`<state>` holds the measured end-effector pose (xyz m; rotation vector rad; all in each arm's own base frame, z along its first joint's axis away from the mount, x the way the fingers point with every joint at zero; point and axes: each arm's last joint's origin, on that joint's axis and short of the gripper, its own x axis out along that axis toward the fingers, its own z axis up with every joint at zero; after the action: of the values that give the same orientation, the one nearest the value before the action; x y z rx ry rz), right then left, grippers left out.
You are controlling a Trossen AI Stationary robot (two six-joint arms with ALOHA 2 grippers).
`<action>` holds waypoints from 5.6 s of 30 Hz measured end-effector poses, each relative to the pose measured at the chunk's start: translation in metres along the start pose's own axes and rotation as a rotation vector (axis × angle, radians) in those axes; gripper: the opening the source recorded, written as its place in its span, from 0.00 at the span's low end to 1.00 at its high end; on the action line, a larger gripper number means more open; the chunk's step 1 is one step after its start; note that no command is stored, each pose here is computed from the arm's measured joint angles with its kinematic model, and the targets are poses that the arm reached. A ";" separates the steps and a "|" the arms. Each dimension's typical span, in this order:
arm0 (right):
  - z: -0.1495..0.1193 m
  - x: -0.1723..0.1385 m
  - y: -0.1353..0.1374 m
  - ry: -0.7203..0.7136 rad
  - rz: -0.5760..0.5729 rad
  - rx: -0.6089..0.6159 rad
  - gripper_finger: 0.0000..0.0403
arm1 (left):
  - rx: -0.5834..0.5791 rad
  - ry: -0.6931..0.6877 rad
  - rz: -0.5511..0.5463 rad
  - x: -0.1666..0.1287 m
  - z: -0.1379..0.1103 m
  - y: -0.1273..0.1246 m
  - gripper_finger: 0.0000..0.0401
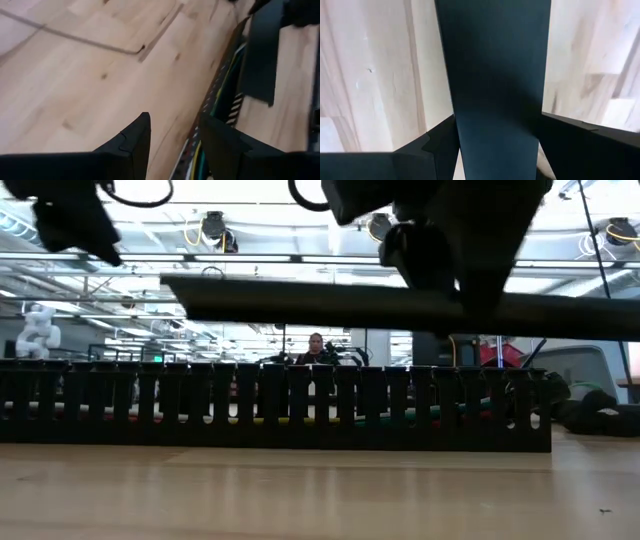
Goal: Ziptie cables
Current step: Close the black cable duct
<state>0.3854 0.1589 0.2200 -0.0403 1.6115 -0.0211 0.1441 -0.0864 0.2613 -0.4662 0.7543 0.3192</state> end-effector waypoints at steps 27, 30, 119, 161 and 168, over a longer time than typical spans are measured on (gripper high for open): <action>0.018 0.016 0.002 -0.065 0.046 0.121 0.53 | -0.050 -0.210 0.144 -0.007 -0.055 -0.013 0.40; 0.018 0.016 0.001 -0.072 0.033 0.108 0.53 | -0.056 -0.209 0.142 0.002 -0.062 -0.022 0.40; 0.035 0.034 -0.006 -0.116 0.048 0.125 0.59 | 0.127 -0.174 0.075 0.133 -0.077 -0.086 0.00; 0.036 0.055 -0.004 -0.140 0.113 0.121 0.61 | 0.249 -0.257 0.067 0.117 -0.052 -0.096 0.00; 0.036 0.054 -0.004 -0.129 0.135 0.084 0.67 | 0.242 -0.257 0.057 0.115 -0.051 -0.096 0.01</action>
<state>0.4189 0.1533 0.1645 0.1297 1.4802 0.0186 0.2360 -0.1817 0.1745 -0.1702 0.5468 0.3289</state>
